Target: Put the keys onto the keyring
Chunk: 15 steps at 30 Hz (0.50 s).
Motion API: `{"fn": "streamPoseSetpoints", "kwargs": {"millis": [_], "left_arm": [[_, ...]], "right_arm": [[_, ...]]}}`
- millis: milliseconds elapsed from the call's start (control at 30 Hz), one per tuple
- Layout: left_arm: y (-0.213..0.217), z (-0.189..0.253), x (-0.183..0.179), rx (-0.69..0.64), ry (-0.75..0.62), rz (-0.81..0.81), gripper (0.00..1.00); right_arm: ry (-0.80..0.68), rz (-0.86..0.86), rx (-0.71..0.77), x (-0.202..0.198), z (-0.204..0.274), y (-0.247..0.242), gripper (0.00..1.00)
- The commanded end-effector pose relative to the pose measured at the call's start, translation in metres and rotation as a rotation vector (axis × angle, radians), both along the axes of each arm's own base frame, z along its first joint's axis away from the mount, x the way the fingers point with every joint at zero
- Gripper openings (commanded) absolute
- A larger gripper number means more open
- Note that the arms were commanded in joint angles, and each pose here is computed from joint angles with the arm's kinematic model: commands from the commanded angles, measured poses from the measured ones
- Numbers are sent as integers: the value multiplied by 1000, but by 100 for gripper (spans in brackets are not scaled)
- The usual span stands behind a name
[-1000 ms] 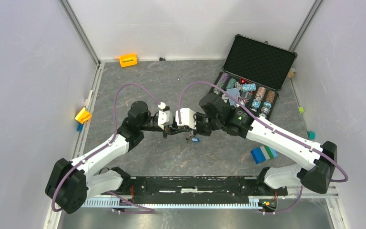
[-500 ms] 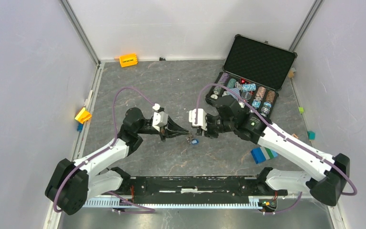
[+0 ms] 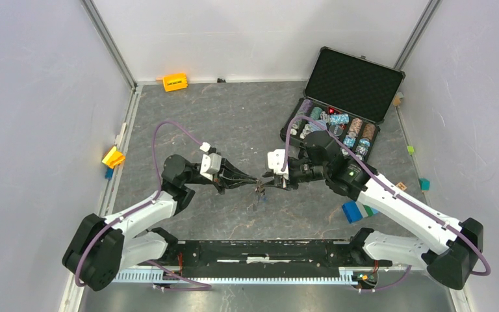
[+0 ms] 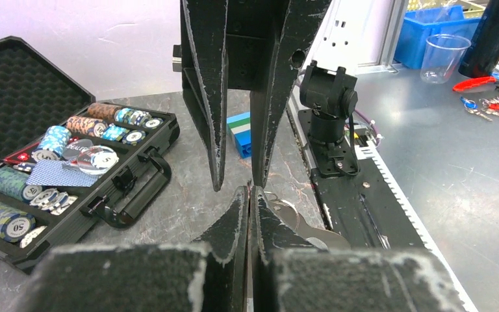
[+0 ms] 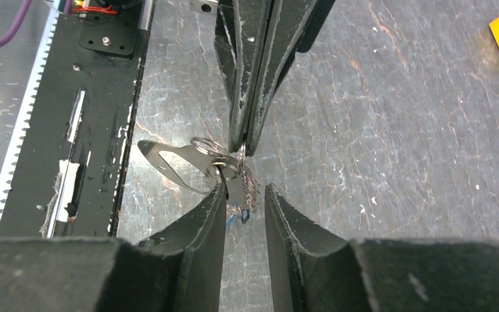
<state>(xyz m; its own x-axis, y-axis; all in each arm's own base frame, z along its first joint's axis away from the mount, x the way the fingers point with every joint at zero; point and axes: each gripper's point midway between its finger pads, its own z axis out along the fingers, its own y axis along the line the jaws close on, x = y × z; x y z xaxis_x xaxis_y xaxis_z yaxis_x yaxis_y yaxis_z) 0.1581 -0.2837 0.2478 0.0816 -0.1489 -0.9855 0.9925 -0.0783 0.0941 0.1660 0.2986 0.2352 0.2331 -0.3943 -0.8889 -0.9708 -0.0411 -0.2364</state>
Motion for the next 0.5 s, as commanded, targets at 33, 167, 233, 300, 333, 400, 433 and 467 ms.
{"fn": "streamPoseSetpoints", "kwargs": {"millis": [33, 167, 233, 300, 333, 400, 433, 467], "left_arm": [[1, 13, -2, -45, -36, -5, 2], [1, 13, -2, -46, -34, -2, 2], [1, 13, -2, -46, -33, -3, 2], [1, 13, -1, -45, -31, -2, 2], [1, 12, -2, -44, -31, -4, 2], [1, 13, -1, -44, -32, -3, 2], [1, 12, -2, -43, -30, -3, 2], [1, 12, -1, -41, -30, -4, 2]], "right_arm": [[-4, 63, 71, -6, 18, 11, 32], [18, 83, 71, -8, 15, 14, 28], [25, 86, 71, -8, 13, 15, 26], [25, 87, 74, -8, 14, 16, 24], [26, 86, 75, -8, 14, 16, 24], [24, 88, 78, -8, 15, 16, 22], [22, 89, 81, -8, 16, 17, 21], [24, 88, 79, -8, 15, 17, 19]]}}
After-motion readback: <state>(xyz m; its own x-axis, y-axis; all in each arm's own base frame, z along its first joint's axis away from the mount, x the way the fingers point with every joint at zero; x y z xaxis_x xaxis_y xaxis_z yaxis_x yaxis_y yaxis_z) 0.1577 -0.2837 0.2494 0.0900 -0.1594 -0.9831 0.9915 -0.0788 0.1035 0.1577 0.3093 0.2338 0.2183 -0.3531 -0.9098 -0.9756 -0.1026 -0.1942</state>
